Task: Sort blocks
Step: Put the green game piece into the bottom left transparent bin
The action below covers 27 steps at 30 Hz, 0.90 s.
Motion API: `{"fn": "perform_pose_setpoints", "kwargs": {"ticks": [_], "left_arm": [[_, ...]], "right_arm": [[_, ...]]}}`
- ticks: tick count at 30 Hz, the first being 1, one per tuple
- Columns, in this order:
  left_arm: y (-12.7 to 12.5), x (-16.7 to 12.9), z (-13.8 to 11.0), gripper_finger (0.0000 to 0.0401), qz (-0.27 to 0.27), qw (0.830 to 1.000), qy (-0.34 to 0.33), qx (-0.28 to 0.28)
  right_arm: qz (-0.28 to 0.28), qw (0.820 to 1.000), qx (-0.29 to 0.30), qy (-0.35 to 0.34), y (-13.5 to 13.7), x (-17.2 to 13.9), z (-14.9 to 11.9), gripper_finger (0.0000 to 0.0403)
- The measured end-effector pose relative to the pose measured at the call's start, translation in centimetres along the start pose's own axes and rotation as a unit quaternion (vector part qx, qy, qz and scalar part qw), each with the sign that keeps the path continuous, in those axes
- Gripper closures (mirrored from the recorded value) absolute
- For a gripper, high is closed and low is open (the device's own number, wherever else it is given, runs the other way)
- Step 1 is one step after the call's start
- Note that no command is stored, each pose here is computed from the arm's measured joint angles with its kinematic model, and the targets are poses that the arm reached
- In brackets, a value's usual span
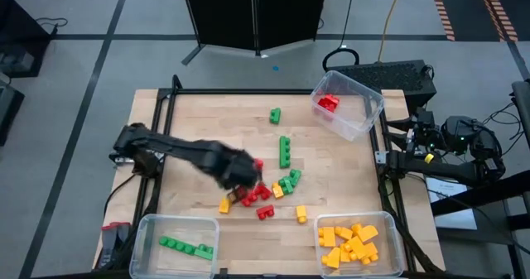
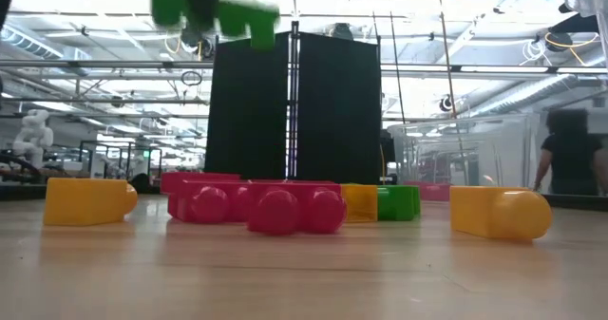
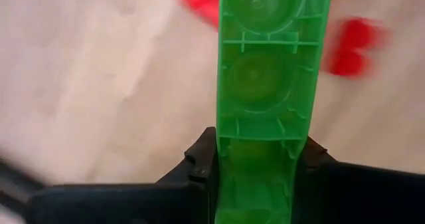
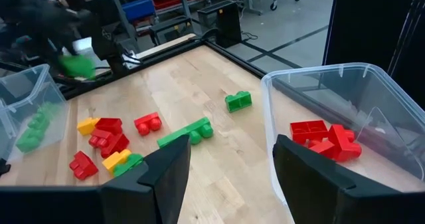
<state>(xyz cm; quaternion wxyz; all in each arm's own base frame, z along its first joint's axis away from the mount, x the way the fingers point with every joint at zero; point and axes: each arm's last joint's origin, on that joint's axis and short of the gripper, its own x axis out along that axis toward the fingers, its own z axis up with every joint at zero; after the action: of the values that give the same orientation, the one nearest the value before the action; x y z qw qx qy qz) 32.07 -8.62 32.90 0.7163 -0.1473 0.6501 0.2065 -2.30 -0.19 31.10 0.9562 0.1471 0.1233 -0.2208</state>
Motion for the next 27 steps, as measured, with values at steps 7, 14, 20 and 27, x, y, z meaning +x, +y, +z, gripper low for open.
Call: {"fn": "perform_pose_setpoints", "kwargs": {"ticks": [7, 14, 20, 27], "left_arm": [[-1.6, -6.2, -8.2, 0.0335, -0.103, 0.994, -0.028, -0.017], [-3.9, -7.2, -14.1, 0.0335, -0.125, 0.992, 0.004, 0.019], [-4.8, -6.4, -16.9, 0.0335, -0.125, 0.988, 0.092, 0.024], [-4.8, -6.4, -17.3, 0.0267, -0.119, 0.988, 0.098, -0.012]], "right_arm": [[0.0, 1.0, 0.005, 0.0, 0.0, 0.0, 0.0, 0.0195], [0.0, 1.0, 0.012, 0.0, 0.0, 0.0, 0.0, 0.0195], [0.0, 1.0, 0.015, 0.0, 0.0, 0.0, 0.0, 0.0195], [0.0, 1.0, 0.021, 0.0, 0.0, 0.0, 0.0, 0.0195]]}}
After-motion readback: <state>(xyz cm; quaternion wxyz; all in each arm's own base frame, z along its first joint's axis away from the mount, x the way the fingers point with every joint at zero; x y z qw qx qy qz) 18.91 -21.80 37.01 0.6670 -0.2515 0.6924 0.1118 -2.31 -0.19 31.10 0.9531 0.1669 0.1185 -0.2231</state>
